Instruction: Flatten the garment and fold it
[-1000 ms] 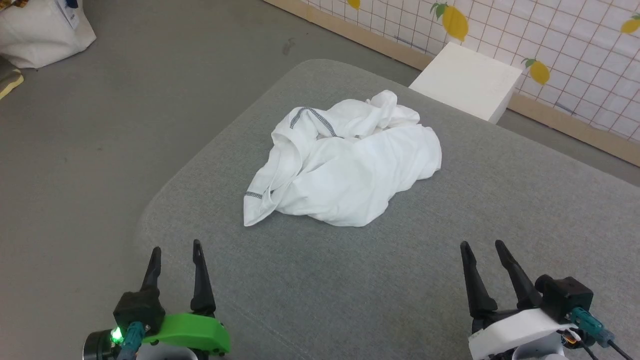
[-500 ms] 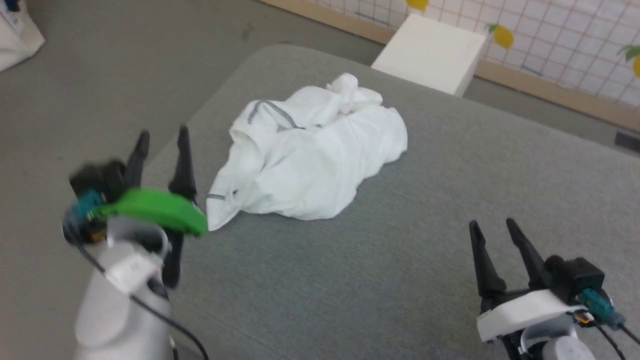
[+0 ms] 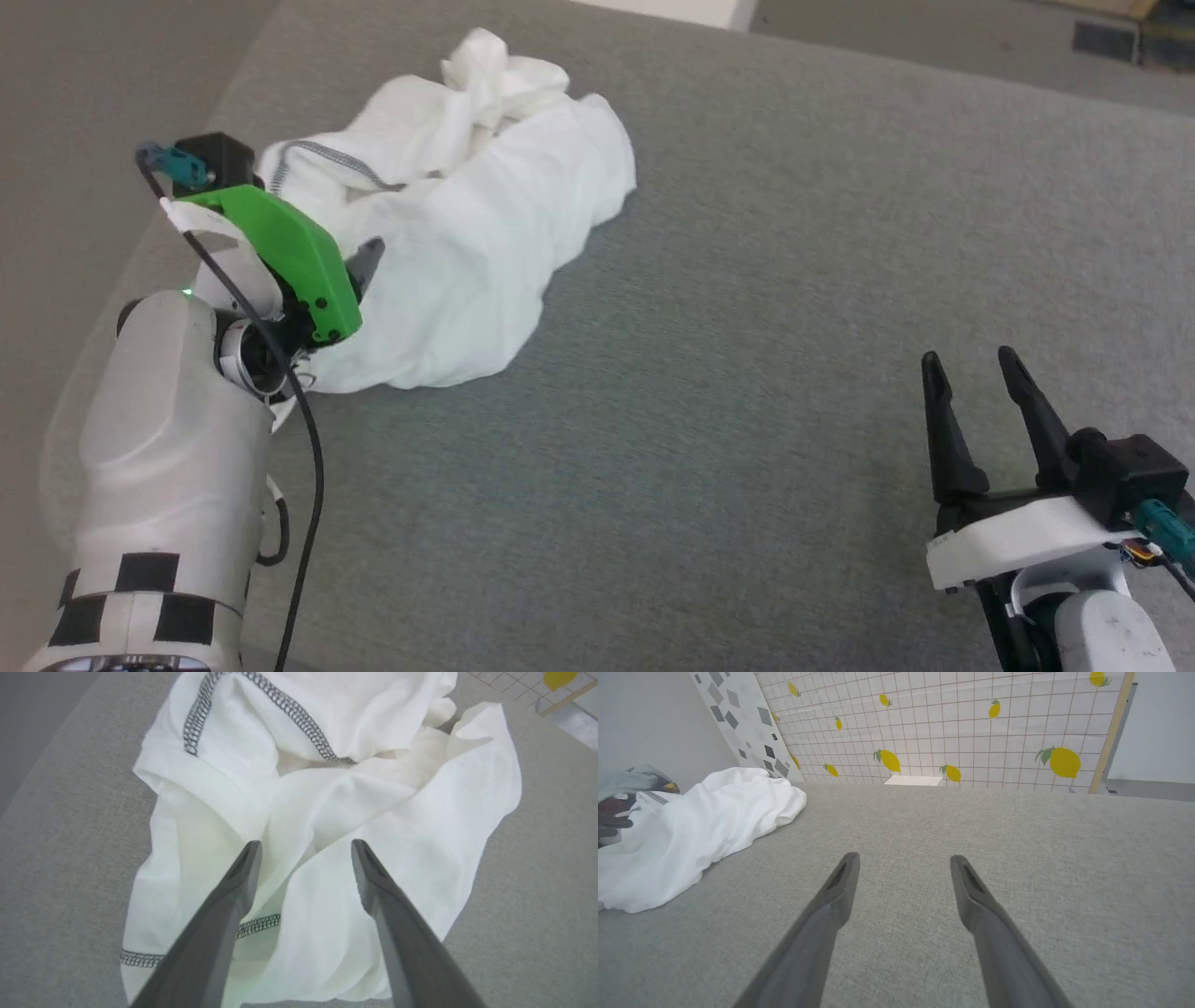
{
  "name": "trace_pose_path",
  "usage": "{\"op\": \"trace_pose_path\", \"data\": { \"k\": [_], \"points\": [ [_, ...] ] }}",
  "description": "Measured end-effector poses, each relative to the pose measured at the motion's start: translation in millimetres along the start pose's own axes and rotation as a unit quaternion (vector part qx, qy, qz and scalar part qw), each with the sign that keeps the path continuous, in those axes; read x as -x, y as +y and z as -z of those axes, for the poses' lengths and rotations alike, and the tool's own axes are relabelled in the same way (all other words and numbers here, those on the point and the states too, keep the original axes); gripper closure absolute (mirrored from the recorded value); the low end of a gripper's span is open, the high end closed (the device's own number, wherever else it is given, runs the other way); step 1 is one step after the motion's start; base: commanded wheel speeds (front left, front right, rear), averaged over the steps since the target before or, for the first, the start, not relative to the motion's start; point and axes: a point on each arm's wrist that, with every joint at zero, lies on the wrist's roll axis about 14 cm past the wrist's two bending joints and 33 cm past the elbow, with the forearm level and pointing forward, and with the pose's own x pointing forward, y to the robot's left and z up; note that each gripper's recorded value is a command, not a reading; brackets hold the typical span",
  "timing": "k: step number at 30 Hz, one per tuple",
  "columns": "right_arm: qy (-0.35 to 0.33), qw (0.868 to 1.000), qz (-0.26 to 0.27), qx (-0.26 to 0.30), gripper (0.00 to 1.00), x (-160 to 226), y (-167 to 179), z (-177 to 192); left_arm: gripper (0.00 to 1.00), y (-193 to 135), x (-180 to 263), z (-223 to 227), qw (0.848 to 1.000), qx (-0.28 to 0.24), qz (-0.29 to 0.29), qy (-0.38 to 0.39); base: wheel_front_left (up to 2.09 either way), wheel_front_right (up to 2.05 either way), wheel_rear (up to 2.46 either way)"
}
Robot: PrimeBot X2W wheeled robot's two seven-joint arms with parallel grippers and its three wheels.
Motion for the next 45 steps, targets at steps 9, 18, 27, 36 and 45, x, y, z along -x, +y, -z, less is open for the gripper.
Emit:
{"op": "trace_pose_path", "data": {
  "k": [9,18,27,36,45],
  "points": [
    [0.038,0.999,0.038,-0.009,0.0,7.1,-28.4,30.6,0.0,-8.0,-46.2,63.3,0.991,0.008,-0.013,0.133,0.0,0.0,0.0],
    [0.045,0.998,0.031,-0.017,0.0,4.4,-23.7,35.2,1.0,0.9,-52.6,29.2,0.999,0.025,-0.039,-0.006,0.0,0.0,0.0],
    [0.015,0.999,0.007,-0.042,0.0,9.4,-0.7,16.6,1.0,-24.1,14.2,-123.1,0.957,0.009,0.019,-0.291,0.0,0.0,0.0],
    [-0.025,0.998,0.029,-0.058,0.0,34.5,-6.6,-6.4,1.0,-129.8,140.0,-269.9,0.866,-0.065,0.146,-0.474,0.0,0.0,0.0],
    [-0.053,0.991,0.103,-0.061,0.0,76.5,-46.8,-20.9,1.0,-247.5,212.5,-309.5,0.803,-0.089,0.274,-0.521,0.0,0.0,0.0]
  ]
}}
